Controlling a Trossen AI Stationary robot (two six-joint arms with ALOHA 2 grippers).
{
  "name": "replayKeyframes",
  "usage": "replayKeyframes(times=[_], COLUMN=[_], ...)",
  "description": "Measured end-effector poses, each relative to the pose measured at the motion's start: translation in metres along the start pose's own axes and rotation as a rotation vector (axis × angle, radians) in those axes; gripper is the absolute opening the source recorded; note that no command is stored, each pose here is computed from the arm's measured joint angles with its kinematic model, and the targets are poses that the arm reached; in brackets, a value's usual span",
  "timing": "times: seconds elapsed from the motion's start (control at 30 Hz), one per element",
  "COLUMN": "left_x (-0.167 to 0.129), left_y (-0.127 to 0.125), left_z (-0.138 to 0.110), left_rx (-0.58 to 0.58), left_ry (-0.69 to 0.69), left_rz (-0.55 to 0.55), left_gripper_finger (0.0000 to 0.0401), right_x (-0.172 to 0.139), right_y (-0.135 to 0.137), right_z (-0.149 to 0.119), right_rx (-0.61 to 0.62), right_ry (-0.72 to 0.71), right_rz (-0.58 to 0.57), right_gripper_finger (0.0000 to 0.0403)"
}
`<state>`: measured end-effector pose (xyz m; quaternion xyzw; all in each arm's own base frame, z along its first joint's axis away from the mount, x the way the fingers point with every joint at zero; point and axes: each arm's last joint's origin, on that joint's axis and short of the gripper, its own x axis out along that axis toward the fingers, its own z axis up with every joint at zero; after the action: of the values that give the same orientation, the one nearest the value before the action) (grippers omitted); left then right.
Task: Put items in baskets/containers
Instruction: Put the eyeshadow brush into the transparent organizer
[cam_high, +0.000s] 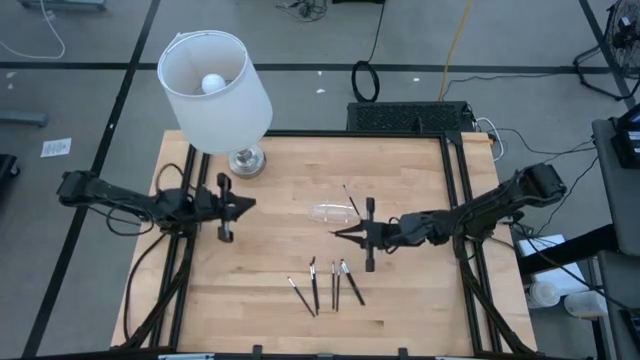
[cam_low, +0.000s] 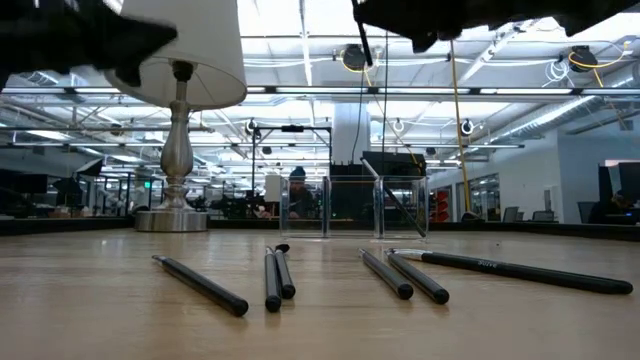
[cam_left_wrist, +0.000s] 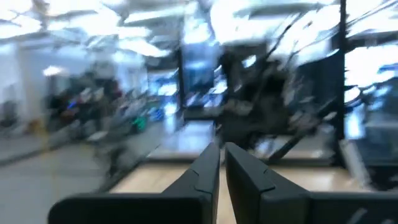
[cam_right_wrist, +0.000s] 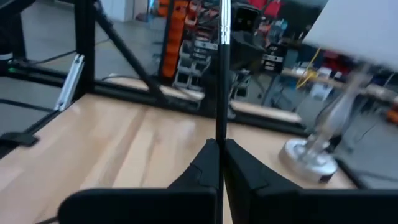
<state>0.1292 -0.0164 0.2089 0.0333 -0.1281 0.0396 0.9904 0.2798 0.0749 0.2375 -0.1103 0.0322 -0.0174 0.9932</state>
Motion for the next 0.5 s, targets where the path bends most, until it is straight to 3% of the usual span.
replayKeyframes(times=[0.1, 0.33, 0.5], left_x=[0.008, 0.03, 0.055], left_y=[-0.005, -0.014, -0.026], left_z=[0.004, 0.0, 0.002], left_rx=[-0.003, -0.133, -0.088], left_ry=[0.063, 0.2, 0.258], left_rz=[-0.106, -0.14, -0.174], left_gripper_finger=[0.0031, 0.0031, 0.0031], right_x=[0.001, 0.005, 0.007], right_y=[-0.004, -0.003, 0.006], right_z=[0.005, 0.003, 0.0], right_rx=[-0.004, -0.007, -0.053], right_ry=[-0.039, -0.017, -0.024], right_rz=[-0.019, -0.017, 0.075], right_gripper_finger=[0.0, 0.0, 0.0])
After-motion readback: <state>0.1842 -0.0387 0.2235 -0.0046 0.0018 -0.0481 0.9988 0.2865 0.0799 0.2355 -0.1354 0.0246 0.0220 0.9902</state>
